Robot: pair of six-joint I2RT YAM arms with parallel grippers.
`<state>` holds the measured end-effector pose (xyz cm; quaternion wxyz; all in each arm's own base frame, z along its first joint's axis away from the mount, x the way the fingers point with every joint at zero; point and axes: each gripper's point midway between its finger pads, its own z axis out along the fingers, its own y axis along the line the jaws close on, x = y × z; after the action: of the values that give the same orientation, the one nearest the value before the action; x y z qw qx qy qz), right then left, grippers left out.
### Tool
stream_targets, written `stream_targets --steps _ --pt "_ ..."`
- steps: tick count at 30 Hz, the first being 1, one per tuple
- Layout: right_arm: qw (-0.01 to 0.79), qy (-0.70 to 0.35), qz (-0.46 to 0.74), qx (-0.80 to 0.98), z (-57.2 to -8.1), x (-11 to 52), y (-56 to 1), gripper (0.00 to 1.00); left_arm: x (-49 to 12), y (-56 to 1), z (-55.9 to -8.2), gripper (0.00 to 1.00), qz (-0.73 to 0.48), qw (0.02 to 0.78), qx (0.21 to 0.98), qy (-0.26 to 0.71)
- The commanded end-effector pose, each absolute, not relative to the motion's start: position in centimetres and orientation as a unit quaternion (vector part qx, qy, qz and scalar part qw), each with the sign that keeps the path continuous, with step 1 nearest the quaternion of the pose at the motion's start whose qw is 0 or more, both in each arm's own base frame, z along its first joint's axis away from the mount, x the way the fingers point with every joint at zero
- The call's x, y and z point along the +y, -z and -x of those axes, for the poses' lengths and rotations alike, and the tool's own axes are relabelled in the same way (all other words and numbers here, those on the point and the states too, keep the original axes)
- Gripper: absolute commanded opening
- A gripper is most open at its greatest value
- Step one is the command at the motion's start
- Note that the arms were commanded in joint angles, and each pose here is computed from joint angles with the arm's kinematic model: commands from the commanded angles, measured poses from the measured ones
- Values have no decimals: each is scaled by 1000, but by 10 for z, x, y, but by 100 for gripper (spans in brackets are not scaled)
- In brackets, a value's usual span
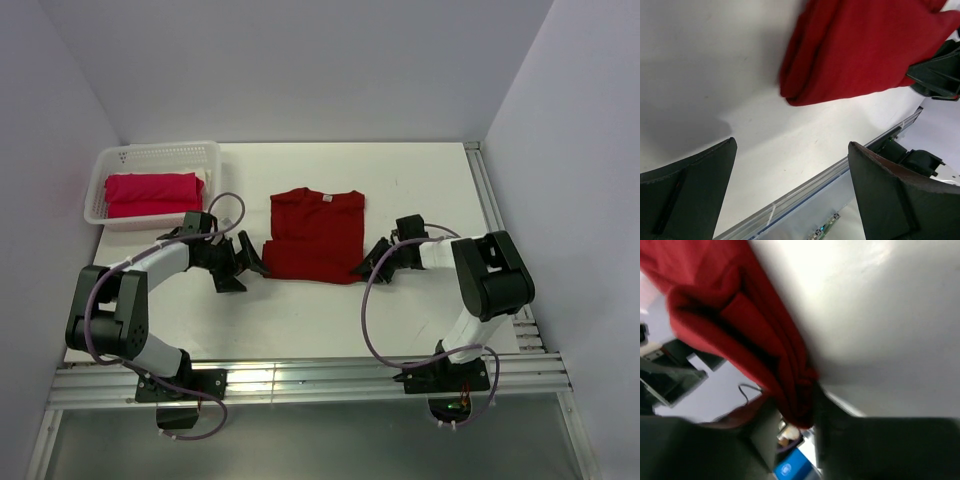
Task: Roll the t-shirts
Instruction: Roll the tshirt
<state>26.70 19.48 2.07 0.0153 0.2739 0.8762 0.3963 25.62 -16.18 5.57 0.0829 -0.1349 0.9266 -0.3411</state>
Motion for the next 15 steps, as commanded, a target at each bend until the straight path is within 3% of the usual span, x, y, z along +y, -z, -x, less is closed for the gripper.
stream_targets --steps 1,3,4,15 --pt "40 -375 -290 880 -281 192 -10 25 -161 -56 -264 98 134 115 922 345" --pt "43 -368 -291 882 -280 190 -10 6 -160 -52 -265 97 148 112 922 341" --pt "45 -368 -290 882 -279 190 -10 2 -160 -53 -269 96 150 119 920 343" --pt "29 -376 -280 883 -268 191 -19 0 -168 -37 -279 90 195 163 888 382"
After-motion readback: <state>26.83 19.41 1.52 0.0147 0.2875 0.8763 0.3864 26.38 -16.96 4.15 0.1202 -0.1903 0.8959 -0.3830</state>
